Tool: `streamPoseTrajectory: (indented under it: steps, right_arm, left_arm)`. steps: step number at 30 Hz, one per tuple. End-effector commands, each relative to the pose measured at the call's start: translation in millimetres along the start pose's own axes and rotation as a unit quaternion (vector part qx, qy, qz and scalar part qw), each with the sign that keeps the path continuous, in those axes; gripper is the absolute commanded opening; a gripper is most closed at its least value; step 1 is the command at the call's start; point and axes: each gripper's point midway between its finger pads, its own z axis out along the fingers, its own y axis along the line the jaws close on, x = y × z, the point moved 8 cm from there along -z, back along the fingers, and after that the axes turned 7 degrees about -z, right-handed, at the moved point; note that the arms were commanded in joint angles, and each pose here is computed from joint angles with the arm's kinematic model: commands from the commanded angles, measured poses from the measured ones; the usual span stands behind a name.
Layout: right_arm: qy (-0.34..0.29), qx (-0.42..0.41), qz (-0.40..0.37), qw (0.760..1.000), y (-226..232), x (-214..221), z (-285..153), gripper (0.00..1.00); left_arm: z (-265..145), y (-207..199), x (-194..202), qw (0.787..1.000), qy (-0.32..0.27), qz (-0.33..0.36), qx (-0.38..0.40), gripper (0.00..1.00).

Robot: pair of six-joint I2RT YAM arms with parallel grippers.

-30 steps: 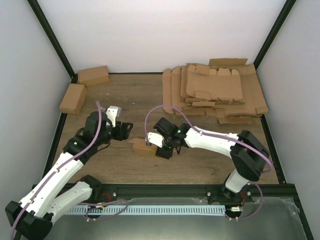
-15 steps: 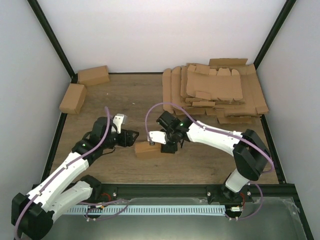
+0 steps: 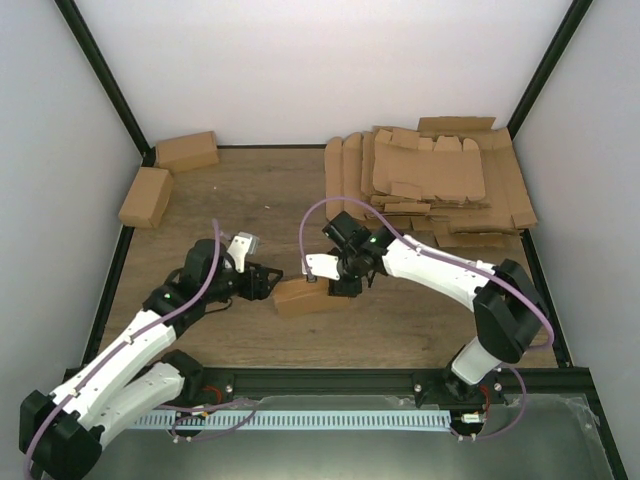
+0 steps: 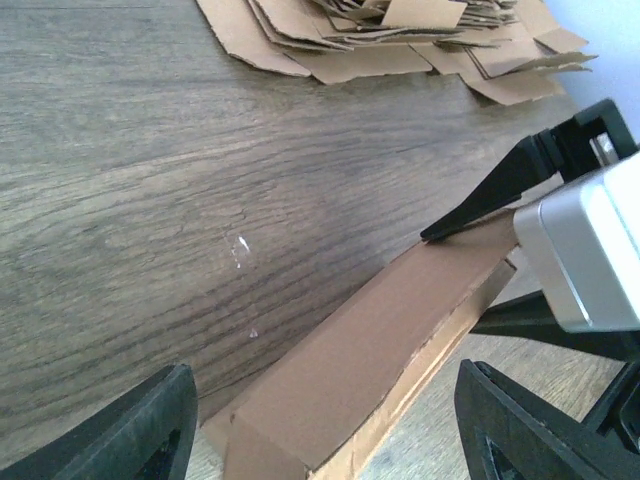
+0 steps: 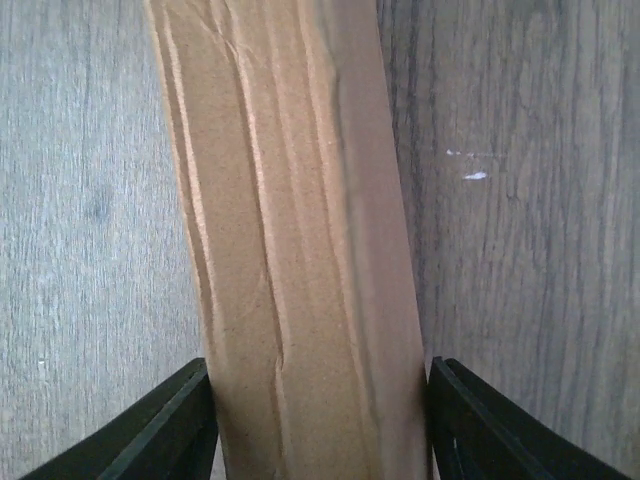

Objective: Fold the paper box

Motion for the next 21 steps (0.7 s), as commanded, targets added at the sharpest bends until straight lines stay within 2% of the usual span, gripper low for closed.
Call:
streamPoseTrajectory:
  steps: [1,8,13,17,21]
  right_arm:
    - [-0.039,0.015,-0.017,0.999,-14.5,-8.8,-22.4,0.57]
    - [-0.048,0.043,-0.013,0.998,-19.9,4.7,-35.4,0.55]
    - [-0.042,0.078,-0.002,0.996,-17.5,19.9,-43.8,0.56]
    - [-0.052,0.093,0.006,0.994,-15.9,29.4,-47.4,0.59]
    - [-0.041,0.088,0.025,0.995,-17.8,34.5,-38.4,0.6]
  left_arm:
    - [-7.1,-7.8,-5.1,1.0,0.008,0.021,-0.001,0.72]
    - [-8.2,-16.9,-13.1,0.998,-0.017,0.049,0.03,0.71]
    - [-1.0,-17.2,-13.4,0.996,0.0,0.08,0.033,0.7]
    - [10.5,-16.6,-12.0,0.993,0.017,0.11,0.044,0.64]
    - [20.3,-8.3,-14.5,0.989,0.024,0.146,0.007,0.58]
